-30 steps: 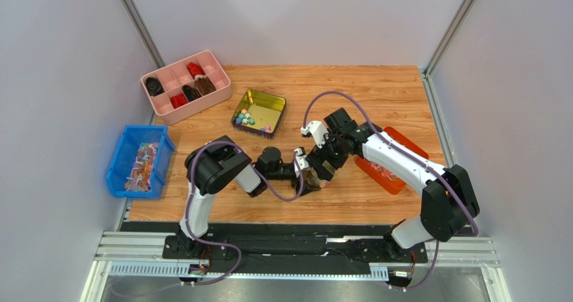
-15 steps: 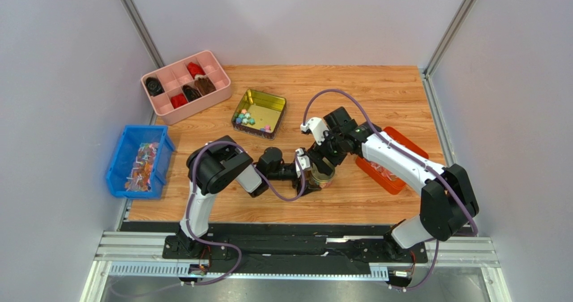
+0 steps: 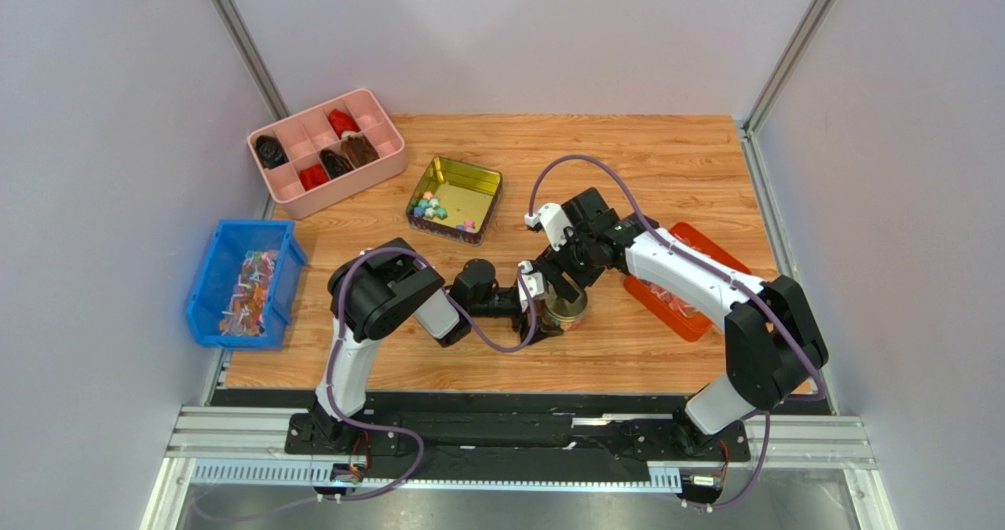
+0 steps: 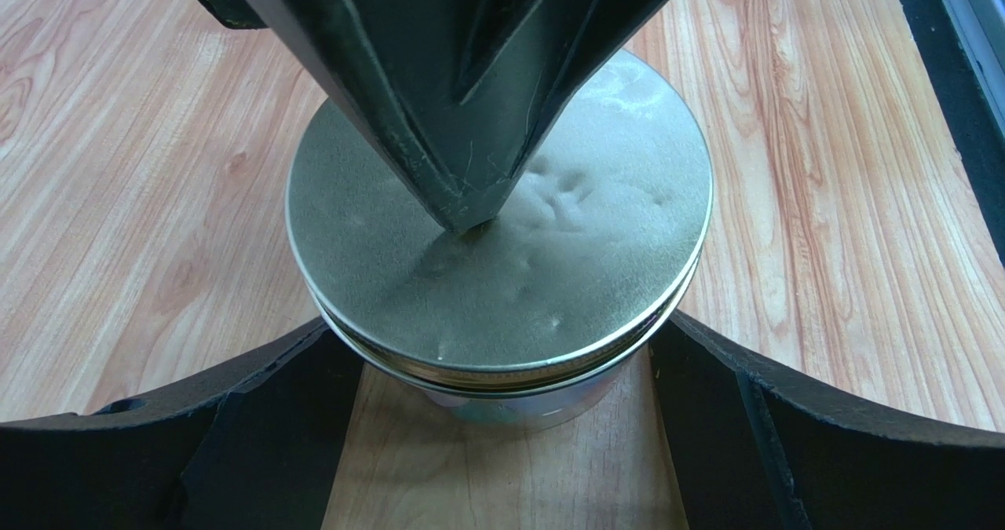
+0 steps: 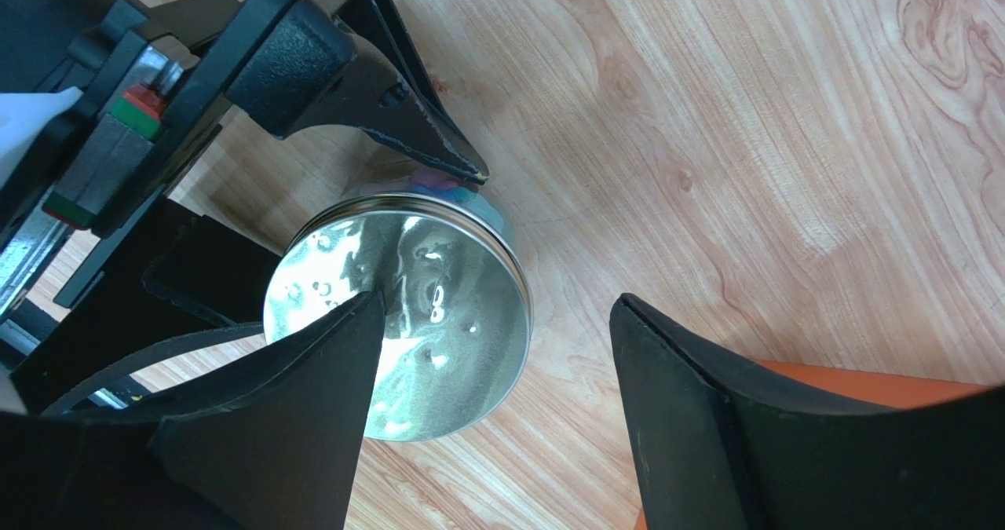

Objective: Pack the candies
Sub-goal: Screw the bottle lid onto the packing bottle.

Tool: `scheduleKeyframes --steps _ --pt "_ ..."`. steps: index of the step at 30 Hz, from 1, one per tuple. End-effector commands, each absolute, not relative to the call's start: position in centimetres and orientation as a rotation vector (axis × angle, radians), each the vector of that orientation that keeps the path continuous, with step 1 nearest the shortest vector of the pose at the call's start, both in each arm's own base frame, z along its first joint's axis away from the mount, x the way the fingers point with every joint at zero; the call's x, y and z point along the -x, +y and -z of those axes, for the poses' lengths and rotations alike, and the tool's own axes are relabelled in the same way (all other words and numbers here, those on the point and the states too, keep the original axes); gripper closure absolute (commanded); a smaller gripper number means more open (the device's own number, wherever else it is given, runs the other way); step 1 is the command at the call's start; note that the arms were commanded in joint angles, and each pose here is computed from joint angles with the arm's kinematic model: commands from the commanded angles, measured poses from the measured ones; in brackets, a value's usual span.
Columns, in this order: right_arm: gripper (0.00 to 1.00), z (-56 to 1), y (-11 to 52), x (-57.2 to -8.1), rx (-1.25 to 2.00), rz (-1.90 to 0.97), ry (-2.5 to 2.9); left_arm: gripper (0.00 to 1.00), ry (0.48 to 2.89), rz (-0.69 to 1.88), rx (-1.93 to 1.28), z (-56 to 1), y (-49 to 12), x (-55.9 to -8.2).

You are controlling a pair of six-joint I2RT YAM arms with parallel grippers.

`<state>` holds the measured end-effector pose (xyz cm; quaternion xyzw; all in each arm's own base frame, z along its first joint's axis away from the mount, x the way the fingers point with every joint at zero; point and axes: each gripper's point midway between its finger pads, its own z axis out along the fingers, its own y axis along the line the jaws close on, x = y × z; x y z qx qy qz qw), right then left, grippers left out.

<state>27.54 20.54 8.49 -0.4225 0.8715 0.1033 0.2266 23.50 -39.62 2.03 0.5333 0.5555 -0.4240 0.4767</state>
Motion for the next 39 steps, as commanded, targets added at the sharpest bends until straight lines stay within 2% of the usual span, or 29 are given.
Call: scheduleKeyframes --steps 1,7,12,16,18,33,35,39 --pt "0.27 -7.5 21.3 -27.5 1.203 -0.245 2.391 0.05 1.225 1.034 -1.311 -4.6 -41.1 -23.4" --pt "0.27 -10.3 21.1 -27.7 1.186 -0.282 2.326 0.05 1.227 1.023 -1.302 -4.7 -41.0 -23.6" --pt "0.28 -11.3 21.1 -26.0 1.232 -0.398 2.315 0.08 1.232 1.022 -1.288 -4.9 -41.2 -23.8" --pt "0.40 -10.5 21.1 -25.5 1.256 -0.448 2.341 0.12 1.228 1.022 -1.289 -5.0 -41.2 -23.8" --pt "0.43 -10.2 21.0 -25.6 1.253 -0.466 2.353 0.14 1.227 1.019 -1.290 -5.0 -41.2 -23.9" --pt "0.45 -9.3 19.9 -25.8 1.212 -0.555 2.410 0.26 1.246 1.017 -1.296 -4.9 -41.4 -24.0" --pt "0.48 -9.1 20.1 -25.3 1.228 -0.592 2.420 0.27 1.249 1.011 -1.290 -4.9 -41.4 -24.2" --pt "0.59 -8.8 20.0 -24.9 1.237 -0.610 2.444 0.27 1.248 1.005 -1.286 -5.0 -41.3 -24.3"
